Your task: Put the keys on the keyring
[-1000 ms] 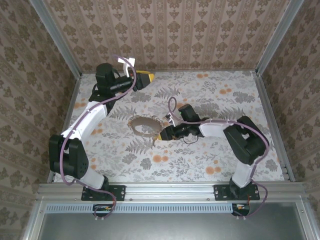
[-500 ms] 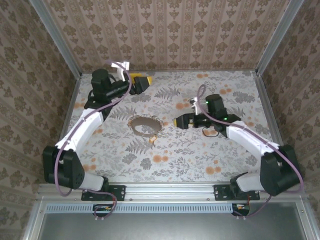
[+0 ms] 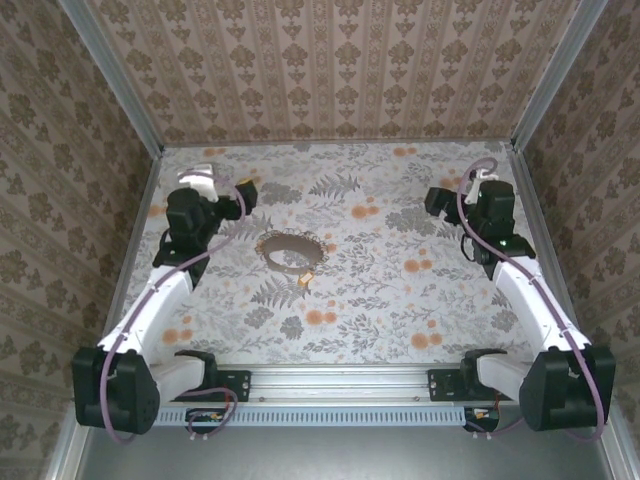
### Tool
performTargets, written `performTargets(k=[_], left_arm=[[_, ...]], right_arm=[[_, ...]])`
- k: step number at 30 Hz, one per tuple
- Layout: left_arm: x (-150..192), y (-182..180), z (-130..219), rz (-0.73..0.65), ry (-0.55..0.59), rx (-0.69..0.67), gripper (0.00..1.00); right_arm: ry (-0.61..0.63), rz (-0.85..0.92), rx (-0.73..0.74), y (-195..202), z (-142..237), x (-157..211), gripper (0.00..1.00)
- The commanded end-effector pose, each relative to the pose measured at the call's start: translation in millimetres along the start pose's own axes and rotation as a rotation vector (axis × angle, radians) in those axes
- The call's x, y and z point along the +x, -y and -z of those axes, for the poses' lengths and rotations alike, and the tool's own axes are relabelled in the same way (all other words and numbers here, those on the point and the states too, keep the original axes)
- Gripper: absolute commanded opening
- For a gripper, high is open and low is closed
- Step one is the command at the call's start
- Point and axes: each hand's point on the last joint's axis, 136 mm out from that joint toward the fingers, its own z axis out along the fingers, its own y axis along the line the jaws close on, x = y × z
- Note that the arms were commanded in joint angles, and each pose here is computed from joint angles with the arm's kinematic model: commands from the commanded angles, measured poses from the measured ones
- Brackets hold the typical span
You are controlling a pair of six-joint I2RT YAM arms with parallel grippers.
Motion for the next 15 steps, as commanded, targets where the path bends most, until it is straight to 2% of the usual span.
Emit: performTargets(k=[1, 6, 9, 15], left_arm=[[7.1, -55.8, 12.6, -0.044, 0.055, -0.199, 1.00], [40.5, -99.9, 28.9, -0.109, 0.045, -0.346, 1.00], [56.5, -111.2, 31.5, -0.133, 0.042, -0.367, 1.00], [97.2, -122.6, 13.5, -0.187, 0.000, -0.365, 1.00]], right_arm=[[0.103, 0.064, 0.256, 49.7, -2.4, -5.9, 1.00], [0.157, 0.082, 0.298, 66.7, -14.8, 8.9, 1.00], [0.184, 0.095, 0.280, 67.9, -21.7, 18.1, 1.00], [0.184, 0.129, 0.229, 68.9, -43.0, 45.6, 1.00]])
